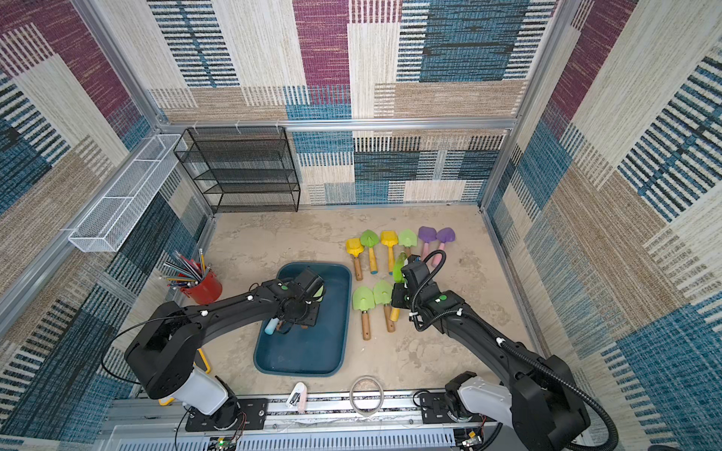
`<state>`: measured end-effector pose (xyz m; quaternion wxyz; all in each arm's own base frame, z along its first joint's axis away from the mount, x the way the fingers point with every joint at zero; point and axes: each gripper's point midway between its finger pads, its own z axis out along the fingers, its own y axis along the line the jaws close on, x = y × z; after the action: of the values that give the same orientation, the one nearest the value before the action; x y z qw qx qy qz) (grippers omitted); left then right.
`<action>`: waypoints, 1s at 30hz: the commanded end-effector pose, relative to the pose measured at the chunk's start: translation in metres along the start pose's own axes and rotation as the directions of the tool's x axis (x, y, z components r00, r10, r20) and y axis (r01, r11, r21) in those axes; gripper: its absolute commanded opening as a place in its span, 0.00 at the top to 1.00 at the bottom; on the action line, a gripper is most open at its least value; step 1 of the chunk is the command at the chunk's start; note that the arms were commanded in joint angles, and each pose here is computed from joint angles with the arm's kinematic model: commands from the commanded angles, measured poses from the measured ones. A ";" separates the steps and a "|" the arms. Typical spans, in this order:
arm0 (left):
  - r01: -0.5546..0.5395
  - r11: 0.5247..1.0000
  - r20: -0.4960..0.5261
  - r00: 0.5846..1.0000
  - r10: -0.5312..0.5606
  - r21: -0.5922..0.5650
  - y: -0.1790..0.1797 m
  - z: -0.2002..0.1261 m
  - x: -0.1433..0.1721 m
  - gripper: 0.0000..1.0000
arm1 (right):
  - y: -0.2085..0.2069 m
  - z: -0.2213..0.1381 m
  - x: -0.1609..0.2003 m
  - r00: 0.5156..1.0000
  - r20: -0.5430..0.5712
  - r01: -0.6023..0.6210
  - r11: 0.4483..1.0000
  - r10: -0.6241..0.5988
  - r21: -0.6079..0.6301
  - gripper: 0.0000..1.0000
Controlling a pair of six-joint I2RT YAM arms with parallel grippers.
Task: Take the shovel out of the storage box
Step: Place the shovel at the center of the board.
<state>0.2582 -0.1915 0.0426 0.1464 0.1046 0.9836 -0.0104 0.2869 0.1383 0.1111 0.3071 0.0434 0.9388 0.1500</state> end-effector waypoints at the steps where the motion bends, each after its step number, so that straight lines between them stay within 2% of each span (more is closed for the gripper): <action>1: -0.023 0.999 -0.012 1.000 0.022 -0.041 0.006 0.000 0.002 0.56 | -0.012 0.004 -0.001 1.000 0.017 0.017 0.998 -0.018 0.061 0.83; 8: -0.034 0.997 -0.022 0.999 0.033 -0.063 0.011 -0.003 0.006 0.57 | -0.029 0.021 0.009 0.999 -0.020 0.040 0.989 -0.038 0.145 0.83; 30: -0.038 0.997 -0.013 0.999 0.037 -0.070 0.015 -0.006 0.008 0.57 | -0.056 0.053 0.038 0.993 -0.115 0.063 0.968 -0.035 0.242 0.80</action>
<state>0.2527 -0.1791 0.0460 0.1437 0.1116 0.9832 0.0175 0.2857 0.1095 0.0331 0.2454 0.0459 0.9675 0.0397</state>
